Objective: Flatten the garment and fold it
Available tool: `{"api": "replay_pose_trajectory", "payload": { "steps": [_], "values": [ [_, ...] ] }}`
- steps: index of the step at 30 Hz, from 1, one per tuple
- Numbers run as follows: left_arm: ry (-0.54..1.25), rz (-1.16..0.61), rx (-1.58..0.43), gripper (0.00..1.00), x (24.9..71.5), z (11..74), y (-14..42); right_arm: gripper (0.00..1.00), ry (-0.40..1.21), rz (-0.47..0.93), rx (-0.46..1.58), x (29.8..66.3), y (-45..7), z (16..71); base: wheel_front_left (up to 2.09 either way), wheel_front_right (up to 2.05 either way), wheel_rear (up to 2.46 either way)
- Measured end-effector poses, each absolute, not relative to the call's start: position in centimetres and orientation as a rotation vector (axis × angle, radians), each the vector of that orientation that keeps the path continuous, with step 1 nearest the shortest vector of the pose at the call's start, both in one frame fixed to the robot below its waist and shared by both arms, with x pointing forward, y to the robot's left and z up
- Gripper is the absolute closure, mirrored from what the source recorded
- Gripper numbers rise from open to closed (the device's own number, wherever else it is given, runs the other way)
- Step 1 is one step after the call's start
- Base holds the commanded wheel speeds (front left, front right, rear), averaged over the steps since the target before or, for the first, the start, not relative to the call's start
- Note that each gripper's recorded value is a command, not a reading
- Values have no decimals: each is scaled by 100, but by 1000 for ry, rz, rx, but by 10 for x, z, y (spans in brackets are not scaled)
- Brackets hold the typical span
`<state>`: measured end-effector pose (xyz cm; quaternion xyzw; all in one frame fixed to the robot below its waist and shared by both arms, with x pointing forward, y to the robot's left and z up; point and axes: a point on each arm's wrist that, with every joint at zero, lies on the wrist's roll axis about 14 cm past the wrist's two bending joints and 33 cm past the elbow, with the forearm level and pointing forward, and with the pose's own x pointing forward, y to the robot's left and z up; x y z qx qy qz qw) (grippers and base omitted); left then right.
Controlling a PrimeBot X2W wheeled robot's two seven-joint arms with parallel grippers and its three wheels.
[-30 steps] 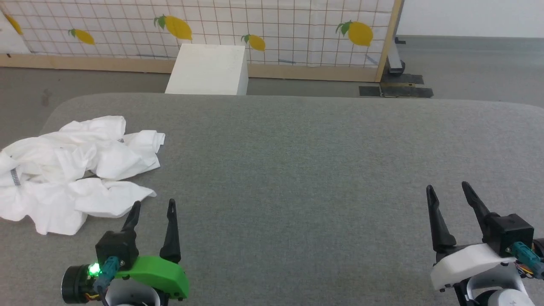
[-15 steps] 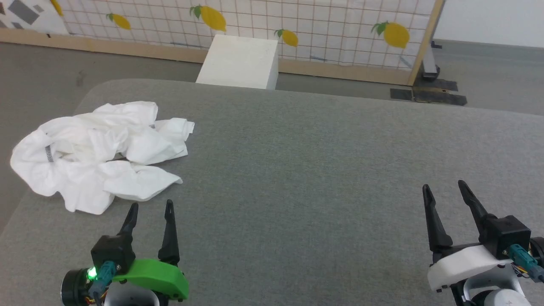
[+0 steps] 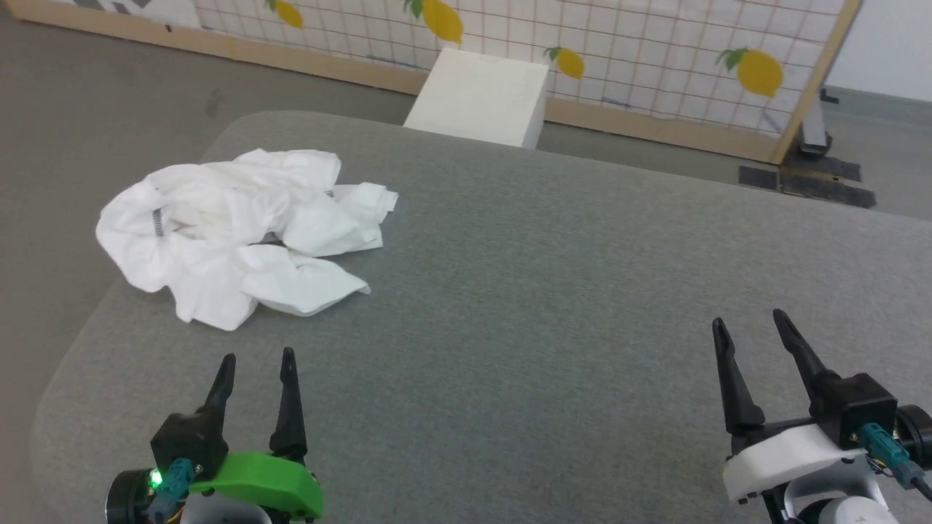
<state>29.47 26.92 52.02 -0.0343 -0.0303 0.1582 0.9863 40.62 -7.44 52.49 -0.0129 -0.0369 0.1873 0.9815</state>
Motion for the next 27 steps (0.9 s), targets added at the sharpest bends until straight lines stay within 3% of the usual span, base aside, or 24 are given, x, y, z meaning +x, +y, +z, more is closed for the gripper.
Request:
{"api": "replay_pose_trajectory", "payload": {
  "steps": [27],
  "values": [
    [-90,558,-104,0,214,512,317,0,-121,634,-4,404,18,530,-2,-2,-2]
  ]
}}
